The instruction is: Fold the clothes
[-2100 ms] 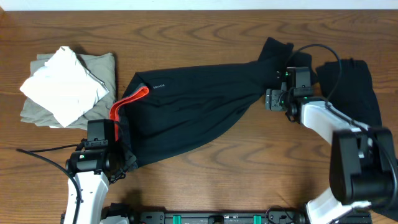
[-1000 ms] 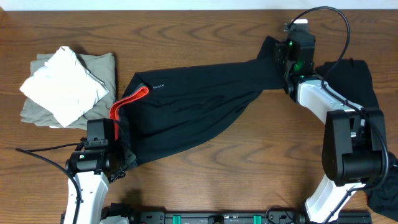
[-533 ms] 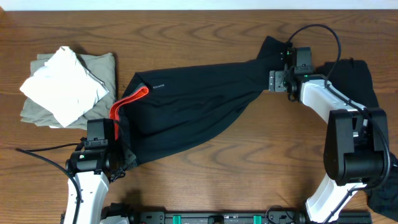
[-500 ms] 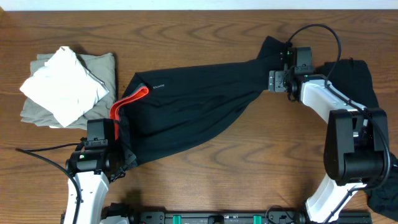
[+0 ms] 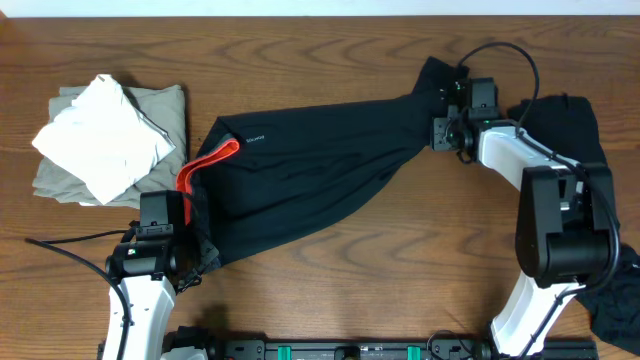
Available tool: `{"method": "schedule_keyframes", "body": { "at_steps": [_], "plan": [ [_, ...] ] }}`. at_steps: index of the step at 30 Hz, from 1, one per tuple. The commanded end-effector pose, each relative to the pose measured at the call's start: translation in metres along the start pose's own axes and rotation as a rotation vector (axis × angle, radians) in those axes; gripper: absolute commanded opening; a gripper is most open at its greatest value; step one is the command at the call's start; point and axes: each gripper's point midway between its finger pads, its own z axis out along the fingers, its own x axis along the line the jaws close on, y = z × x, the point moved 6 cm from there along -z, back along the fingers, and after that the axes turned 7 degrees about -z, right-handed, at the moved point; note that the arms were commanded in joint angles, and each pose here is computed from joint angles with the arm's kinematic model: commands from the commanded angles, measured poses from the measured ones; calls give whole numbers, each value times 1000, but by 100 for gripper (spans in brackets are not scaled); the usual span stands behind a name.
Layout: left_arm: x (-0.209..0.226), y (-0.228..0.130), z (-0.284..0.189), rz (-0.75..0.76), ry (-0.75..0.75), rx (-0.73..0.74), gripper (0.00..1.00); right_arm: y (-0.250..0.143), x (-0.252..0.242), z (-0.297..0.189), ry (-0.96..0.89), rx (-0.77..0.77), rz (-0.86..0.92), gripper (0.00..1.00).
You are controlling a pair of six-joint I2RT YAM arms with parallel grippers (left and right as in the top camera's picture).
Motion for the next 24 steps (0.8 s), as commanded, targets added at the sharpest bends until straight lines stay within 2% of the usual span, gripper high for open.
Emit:
{"method": "schedule_keyframes", "body": {
  "at_steps": [1,2,4,11,17,22,23,24],
  "plan": [
    [-2,4,-4,9,-5,-19,7,-20,-4,15,-26,73,-6,16],
    [-2,4,-4,9,-4,-19,7,-17,-5,12,-35,65,-5,10],
    [-2,4,-4,9,-4,-19,7,-8,-9,1,-67,32,2,3],
    [-3,6,-4,9,-11,-26,7,41,-8,-56,-117,-181,-6,7],
    [-4,6,-4,9,-15,-30,7,85,8,-97,-103,-421,-25,4],
    [-4,6,-4,9,-15,-29,7,108,26,-89,-79,-560,-43,11],
    [-4,6,-4,9,-15,-29,7,110,29,-83,-76,-577,-45,17],
    [-4,6,-4,9,-15,-29,7,110,31,-75,-73,-586,-47,26]
  ]
}}
